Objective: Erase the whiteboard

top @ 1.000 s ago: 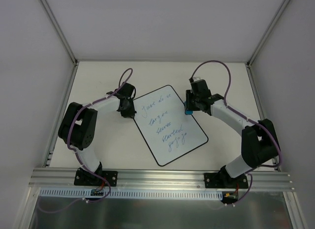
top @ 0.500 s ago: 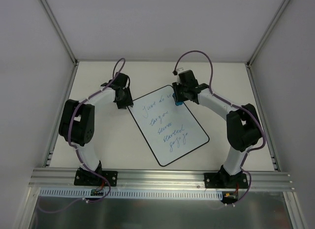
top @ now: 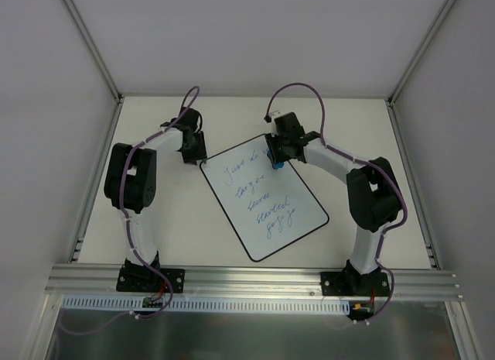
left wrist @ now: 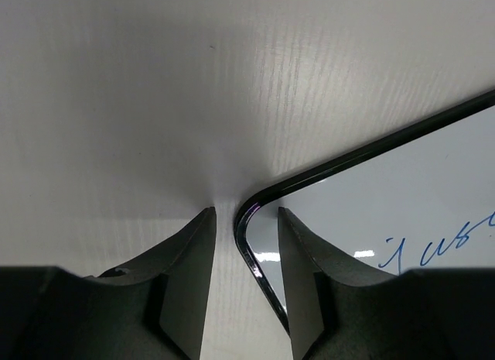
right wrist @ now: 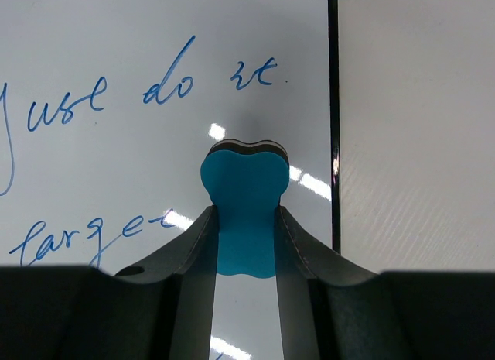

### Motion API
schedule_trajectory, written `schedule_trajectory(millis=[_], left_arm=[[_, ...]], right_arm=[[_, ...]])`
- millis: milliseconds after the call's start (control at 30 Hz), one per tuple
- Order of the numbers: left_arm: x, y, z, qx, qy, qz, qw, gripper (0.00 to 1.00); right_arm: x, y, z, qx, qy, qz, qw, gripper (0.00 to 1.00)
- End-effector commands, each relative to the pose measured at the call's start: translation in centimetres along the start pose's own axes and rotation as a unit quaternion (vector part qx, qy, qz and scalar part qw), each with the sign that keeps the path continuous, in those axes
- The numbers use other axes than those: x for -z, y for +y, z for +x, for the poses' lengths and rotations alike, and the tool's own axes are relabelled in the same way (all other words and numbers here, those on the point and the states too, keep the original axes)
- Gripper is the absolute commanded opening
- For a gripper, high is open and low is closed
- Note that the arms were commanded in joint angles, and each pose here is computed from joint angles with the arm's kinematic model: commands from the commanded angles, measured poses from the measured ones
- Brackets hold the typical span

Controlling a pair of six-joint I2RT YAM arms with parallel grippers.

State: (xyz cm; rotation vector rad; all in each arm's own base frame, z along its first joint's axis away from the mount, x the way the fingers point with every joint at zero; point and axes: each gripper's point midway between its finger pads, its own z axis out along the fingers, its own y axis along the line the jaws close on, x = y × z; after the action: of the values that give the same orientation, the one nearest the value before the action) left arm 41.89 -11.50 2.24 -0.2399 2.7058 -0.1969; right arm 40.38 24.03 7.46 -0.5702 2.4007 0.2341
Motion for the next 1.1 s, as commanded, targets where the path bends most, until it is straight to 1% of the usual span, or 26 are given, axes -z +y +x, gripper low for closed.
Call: schedule_trajectory(millis=[0, 33, 100, 133, 233, 267, 367, 500, 600, 633, 700, 733, 800, 833, 1067], left_arm=[[0.0, -0.8, -0.3, -0.030, 0.006, 0.023, 0.999, 0.38], [-0.2, -0.7, -0.1, -0.031, 0.010, 0.020, 0.999, 0.34], [-0.5, -0.5, 0.8, -0.029, 0.021, 0.021, 0.999, 0.31], [-0.5, -0.4, 1.1, -0.027, 0.025, 0.022, 0.999, 0.26], [-0.4, -0.2, 2.6, -0.021, 0.039, 0.021, 0.999, 0.19], [-0.4, -0.2, 3.1, -0.021, 0.043, 0.020, 0.999, 0.13], [-0.1, -0.1, 4.2, -0.020, 0.052, 0.021, 0.998, 0.06], [0.7, -0.3, 5.1, -0.011, 0.055, 0.024, 0.998, 0.01], [1.0, -0.4, 6.2, -0.007, 0.065, 0.028, 0.997, 0.01], [0.9, -0.4, 6.8, -0.009, 0.070, 0.026, 0.997, 0.00], [0.8, -0.5, 7.2, -0.010, 0.074, 0.026, 0.997, 0.00], [0.7, -0.6, 7.3, -0.011, 0.076, 0.024, 0.997, 0.00], [0.6, -0.7, 7.4, -0.009, 0.078, 0.026, 0.997, 0.00], [0.6, -0.8, 7.4, -0.009, 0.079, 0.027, 0.997, 0.00], [0.4, -1.2, 7.3, -0.005, 0.081, 0.031, 0.996, 0.00]], right_arm=[[0.2, 0.5, -2.2, 0.013, -0.026, -0.008, 1.000, 0.00], [0.2, 0.5, -2.1, 0.013, -0.024, -0.005, 1.000, 0.00], [0.0, 0.1, -1.9, 0.008, -0.022, 0.007, 1.000, 0.00], [-0.1, -0.1, -1.9, 0.006, -0.021, 0.011, 1.000, 0.00], [-0.3, -0.6, -1.9, 0.003, -0.015, 0.028, 0.999, 0.00], [-0.3, -0.8, -2.4, 0.000, -0.018, 0.034, 0.999, 0.01], [-0.8, -1.5, -2.1, -0.011, 0.000, 0.057, 0.998, 0.00], [-1.4, -1.6, -2.7, -0.025, 0.011, 0.074, 0.997, 0.00], [-2.3, -1.9, -2.2, -0.033, 0.028, 0.087, 0.995, 0.00], [-2.3, -2.0, -2.8, -0.034, 0.024, 0.089, 0.995, 0.00], [-3.0, -1.9, -2.4, -0.033, 0.037, 0.088, 0.995, 0.00], [-3.2, -1.8, -3.0, -0.033, 0.033, 0.084, 0.995, 0.00], [-3.9, -1.7, -2.4, -0.032, 0.052, 0.082, 0.995, 0.00], [-3.9, -1.5, -2.9, -0.031, 0.050, 0.081, 0.995, 0.00], [-5.5, 0.1, -0.8, -0.016, 0.095, 0.061, 0.993, 0.00]])
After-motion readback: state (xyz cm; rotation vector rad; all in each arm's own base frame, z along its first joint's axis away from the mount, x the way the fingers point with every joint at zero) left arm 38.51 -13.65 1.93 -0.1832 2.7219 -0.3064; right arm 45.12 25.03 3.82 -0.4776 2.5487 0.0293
